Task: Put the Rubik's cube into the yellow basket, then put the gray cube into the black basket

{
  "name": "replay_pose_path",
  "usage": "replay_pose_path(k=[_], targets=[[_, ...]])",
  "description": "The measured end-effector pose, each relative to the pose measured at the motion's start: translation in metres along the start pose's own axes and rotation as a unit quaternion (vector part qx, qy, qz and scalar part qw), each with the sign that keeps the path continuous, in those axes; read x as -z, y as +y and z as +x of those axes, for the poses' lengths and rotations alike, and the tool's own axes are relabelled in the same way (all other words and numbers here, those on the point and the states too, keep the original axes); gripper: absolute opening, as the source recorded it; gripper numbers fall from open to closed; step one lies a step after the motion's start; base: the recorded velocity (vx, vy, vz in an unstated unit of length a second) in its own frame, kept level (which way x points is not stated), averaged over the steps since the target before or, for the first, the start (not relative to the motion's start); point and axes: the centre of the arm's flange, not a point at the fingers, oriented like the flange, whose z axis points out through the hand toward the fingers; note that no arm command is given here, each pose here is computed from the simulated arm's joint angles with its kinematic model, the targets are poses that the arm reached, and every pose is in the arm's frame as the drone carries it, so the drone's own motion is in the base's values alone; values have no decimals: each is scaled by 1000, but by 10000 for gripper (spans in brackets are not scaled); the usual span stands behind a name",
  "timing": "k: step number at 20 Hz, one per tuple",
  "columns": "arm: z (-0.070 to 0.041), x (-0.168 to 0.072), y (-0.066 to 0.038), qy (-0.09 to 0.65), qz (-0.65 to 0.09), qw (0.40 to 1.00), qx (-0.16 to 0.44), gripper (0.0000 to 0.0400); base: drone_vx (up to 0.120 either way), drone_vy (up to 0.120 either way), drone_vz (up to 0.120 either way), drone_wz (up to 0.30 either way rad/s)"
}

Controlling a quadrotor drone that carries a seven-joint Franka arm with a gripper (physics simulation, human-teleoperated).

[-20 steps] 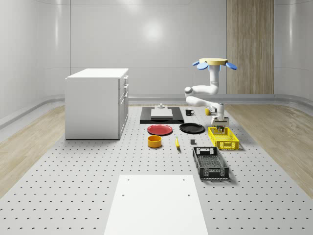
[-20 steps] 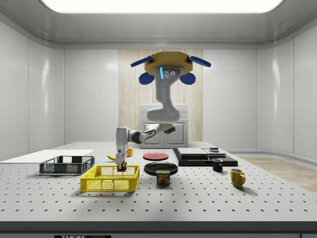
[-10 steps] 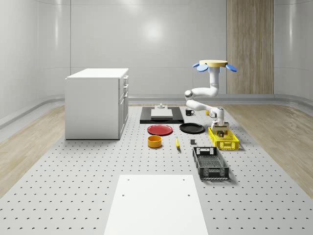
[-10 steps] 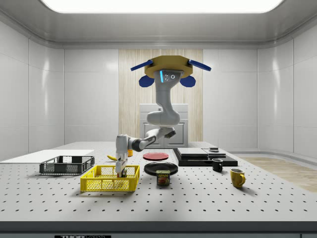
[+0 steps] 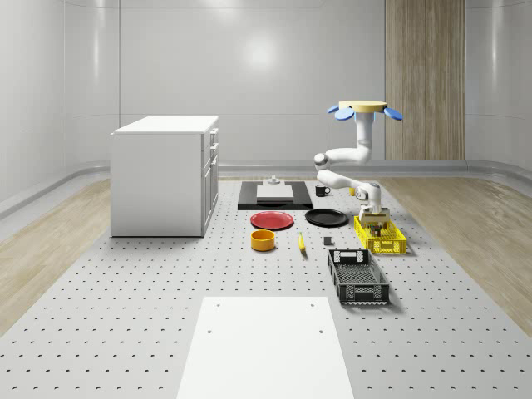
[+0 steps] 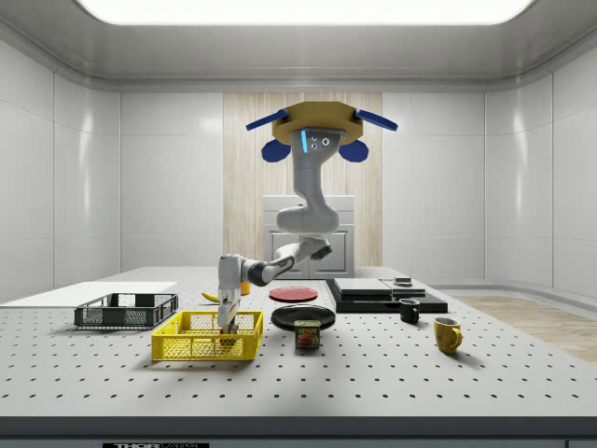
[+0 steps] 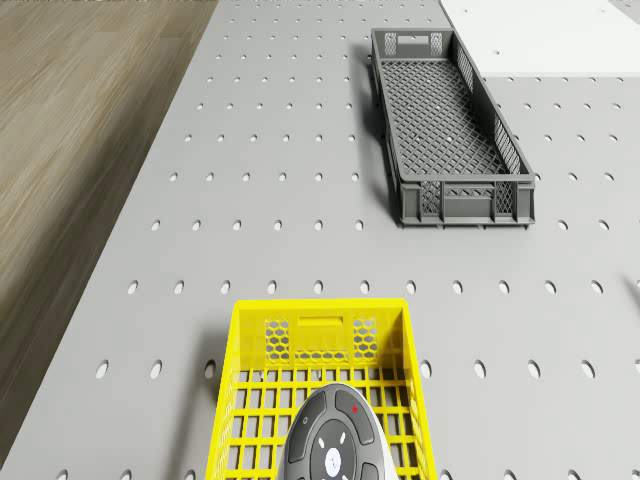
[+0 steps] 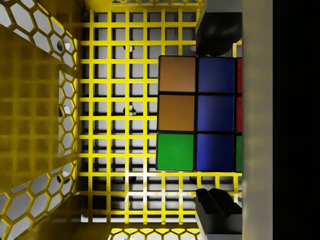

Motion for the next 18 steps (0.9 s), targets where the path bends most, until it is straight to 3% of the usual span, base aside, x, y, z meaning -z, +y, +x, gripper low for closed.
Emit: replay_pose_path(k=[7, 12, 18], targets=[[0, -1, 0, 0, 0, 1000, 0, 399, 0, 0, 120, 0], [0, -1, 0, 0, 0, 1000, 0, 400, 0, -112, 112, 0], [0, -1, 0, 0, 0, 1000, 0, 400, 0, -120, 0, 0]])
